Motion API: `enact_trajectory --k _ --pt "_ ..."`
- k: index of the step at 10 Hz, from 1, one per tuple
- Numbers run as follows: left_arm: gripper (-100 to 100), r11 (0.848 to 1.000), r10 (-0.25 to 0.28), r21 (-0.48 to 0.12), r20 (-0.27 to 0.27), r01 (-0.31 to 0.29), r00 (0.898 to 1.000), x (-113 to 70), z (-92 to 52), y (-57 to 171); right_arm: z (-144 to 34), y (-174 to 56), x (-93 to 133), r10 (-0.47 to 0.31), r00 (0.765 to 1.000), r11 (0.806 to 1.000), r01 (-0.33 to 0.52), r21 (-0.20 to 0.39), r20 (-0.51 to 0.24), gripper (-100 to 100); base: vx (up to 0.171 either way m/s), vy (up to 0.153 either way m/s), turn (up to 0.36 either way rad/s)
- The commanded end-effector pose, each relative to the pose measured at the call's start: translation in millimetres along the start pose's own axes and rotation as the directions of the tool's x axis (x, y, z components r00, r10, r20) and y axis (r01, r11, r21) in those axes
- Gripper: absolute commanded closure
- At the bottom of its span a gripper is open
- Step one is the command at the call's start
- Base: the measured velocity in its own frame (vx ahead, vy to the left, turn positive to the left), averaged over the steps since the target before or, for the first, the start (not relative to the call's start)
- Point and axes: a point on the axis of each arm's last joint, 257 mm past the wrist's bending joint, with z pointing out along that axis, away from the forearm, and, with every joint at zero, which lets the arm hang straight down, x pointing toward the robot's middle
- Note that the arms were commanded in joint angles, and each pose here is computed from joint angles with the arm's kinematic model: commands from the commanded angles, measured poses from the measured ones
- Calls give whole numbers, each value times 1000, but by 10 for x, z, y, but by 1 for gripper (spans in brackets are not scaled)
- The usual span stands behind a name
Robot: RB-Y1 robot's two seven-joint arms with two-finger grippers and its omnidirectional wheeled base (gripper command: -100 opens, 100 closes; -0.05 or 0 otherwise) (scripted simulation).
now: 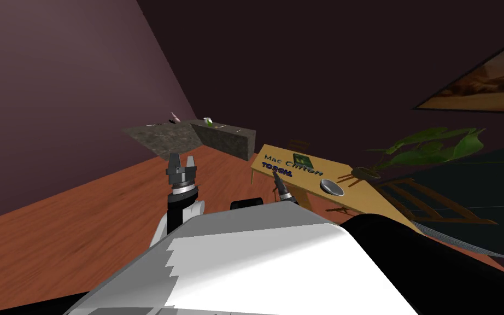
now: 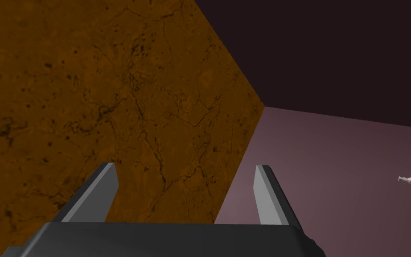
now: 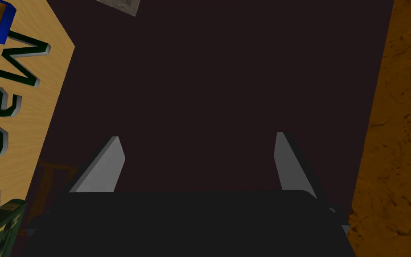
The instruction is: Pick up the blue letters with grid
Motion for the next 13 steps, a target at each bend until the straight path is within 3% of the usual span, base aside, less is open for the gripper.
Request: enact_trajectory --k 1,3,5,6,7,8,10,11,12,13 --pt "0 1000 0 0 0 0 1000 0 0 0 -144 -207 84 -12 999 998 14 55 -30 -100 19 24 117" --pt "0 1000 0 0 0 0 1000 0 0 0 -530 -641 333 -60 990 981 82 179 -125 -100 33 31 371" --pt "0 1000 0 0 0 0 1000 -1 -1 0 -609 -719 357 -56 990 976 82 203 -132 -100 27 1 82" --pt "0 1000 0 0 0 0 1000 -1 -1 1 -897 -966 478 -73 979 954 124 274 -189 -100 30 6 358" --pt "0 1000 0 0 0 0 1000 0 0 0 -897 -966 478 -73 979 954 124 274 -189 -100 31 -2 172" --pt "0 1000 0 0 0 0 1000 -1 -1 1 -1189 -1160 572 -88 965 928 170 332 -247 -100 50 1 361" --pt "0 1000 0 0 0 0 1000 -1 -1 1 -1223 -1200 585 -86 964 924 171 341 -251 -100 32 -6 59" --pt "0 1000 0 0 0 0 1000 -1 -1 1 -1574 -1405 670 -94 945 889 222 400 -314 -100 33 4 276" --pt "0 1000 0 0 0 0 1000 -1 0 0 -1585 -1416 673 -94 944 888 222 403 -315 -100 42 -9 225" --pt "0 1000 0 0 0 0 1000 -1 -1 1 -1924 -1603 736 -101 920 850 278 447 -380 -100 61 -9 421"
